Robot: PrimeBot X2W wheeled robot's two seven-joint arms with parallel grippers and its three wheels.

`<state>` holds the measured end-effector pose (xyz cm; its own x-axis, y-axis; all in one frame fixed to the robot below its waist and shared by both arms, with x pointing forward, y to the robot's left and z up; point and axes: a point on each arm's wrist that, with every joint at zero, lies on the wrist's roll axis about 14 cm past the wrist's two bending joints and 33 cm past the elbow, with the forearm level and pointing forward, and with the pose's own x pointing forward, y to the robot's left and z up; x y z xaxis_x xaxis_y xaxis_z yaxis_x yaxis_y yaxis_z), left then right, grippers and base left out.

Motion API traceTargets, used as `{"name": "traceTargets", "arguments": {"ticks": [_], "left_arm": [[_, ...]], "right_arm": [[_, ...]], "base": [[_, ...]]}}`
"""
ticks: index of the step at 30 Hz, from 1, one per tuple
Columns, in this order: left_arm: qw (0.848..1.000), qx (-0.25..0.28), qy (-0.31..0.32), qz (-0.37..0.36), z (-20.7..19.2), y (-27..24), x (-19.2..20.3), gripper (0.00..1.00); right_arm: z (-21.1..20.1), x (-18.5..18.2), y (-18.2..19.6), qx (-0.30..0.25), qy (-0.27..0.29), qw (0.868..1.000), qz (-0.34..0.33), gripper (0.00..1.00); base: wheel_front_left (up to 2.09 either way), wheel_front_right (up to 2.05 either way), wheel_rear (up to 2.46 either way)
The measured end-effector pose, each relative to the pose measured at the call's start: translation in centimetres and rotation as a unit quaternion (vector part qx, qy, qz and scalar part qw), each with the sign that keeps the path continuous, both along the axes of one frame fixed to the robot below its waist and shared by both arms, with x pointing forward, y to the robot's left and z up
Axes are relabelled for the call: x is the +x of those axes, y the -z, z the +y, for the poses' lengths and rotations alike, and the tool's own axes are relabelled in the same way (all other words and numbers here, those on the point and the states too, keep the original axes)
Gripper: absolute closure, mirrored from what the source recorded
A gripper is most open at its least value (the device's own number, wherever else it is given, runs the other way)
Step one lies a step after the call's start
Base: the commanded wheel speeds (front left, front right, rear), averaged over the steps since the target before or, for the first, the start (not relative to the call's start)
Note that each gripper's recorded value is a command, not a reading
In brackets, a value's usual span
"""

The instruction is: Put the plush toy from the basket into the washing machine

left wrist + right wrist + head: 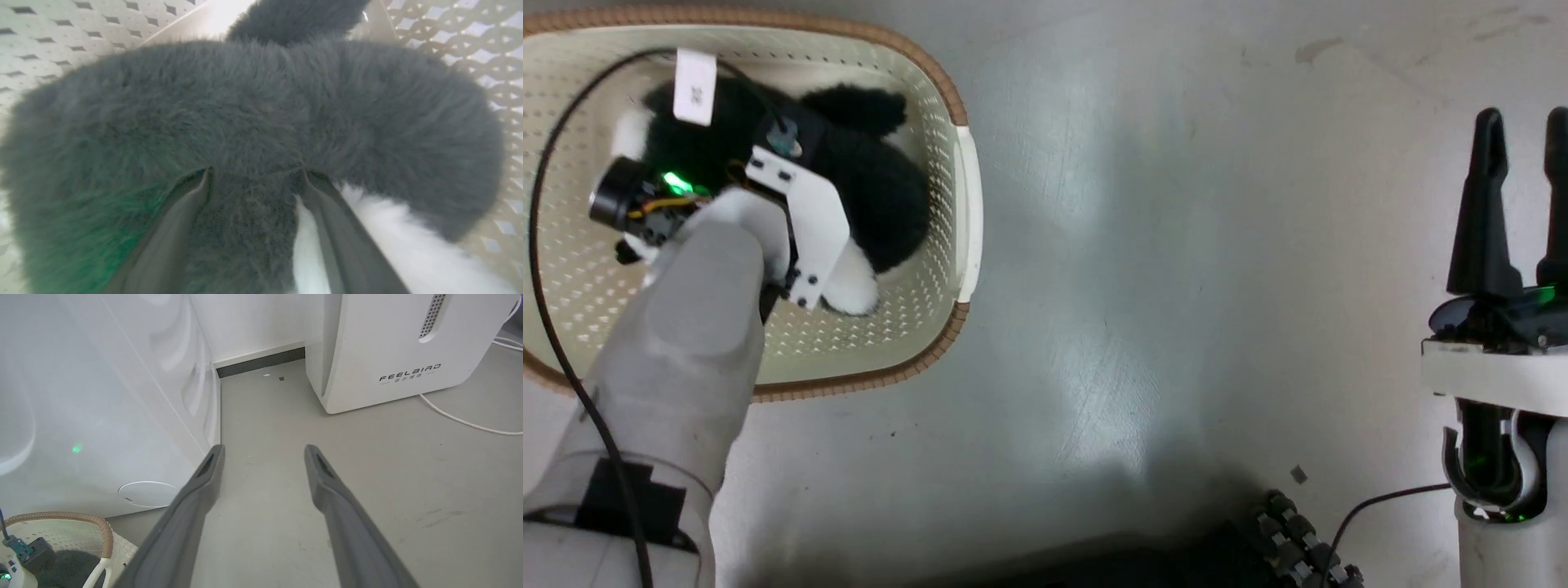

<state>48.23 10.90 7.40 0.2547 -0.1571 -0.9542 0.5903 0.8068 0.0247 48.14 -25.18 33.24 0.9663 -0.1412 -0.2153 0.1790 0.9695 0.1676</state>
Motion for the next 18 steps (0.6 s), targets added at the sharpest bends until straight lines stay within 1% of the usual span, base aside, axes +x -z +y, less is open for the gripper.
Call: {"name": "traceTargets", "arguments": {"ticks": [2, 3, 4, 8, 13, 18], "left_arm": [[1.0, 0.003, 0.001, 0.006, -0.1, 0.5, 0.2, 0.0], [1.0, 0.004, 0.002, 0.008, -0.1, 0.7, 0.2, 0.42], [1.0, 0.005, 0.004, 0.011, -0.1, 0.9, 0.3, 1.0], [1.0, 0.011, 0.011, 0.02, 0.0, 1.4, 0.5, 1.0], [1.0, 0.017, 0.016, 0.02, 0.3, 1.4, 0.8, 1.0], [1.0, 0.014, 0.004, 0.003, 0.7, -0.4, 1.7, 1.0]], "right_arm": [[-0.2, 0.1, 0.2, 0.001, 0.004, 1.0, -0.001, 0.0], [-0.3, 0.1, 0.3, 0.001, 0.005, 1.0, -0.001, 0.0], [-0.5, 0.1, 0.4, 0.001, 0.007, 1.0, -0.002, 0.0], [-0.9, 0.0, 0.4, 0.0, 0.015, 1.0, -0.004, 0.0], [-1.2, 0.5, -0.4, 0.004, 0.019, 1.0, -0.022, 0.0], [-1.3, 0.6, -2.1, 0.005, 0.021, 0.999, -0.04, 0.0]], "base": [[0.0, 0.0, 0.0], [0.0, 0.0, 0.0], [0.0, 0.0, 0.0], [0.0, 0.0, 0.0], [0.0, 0.0, 0.0], [0.0, 0.0, 0.0]]}}
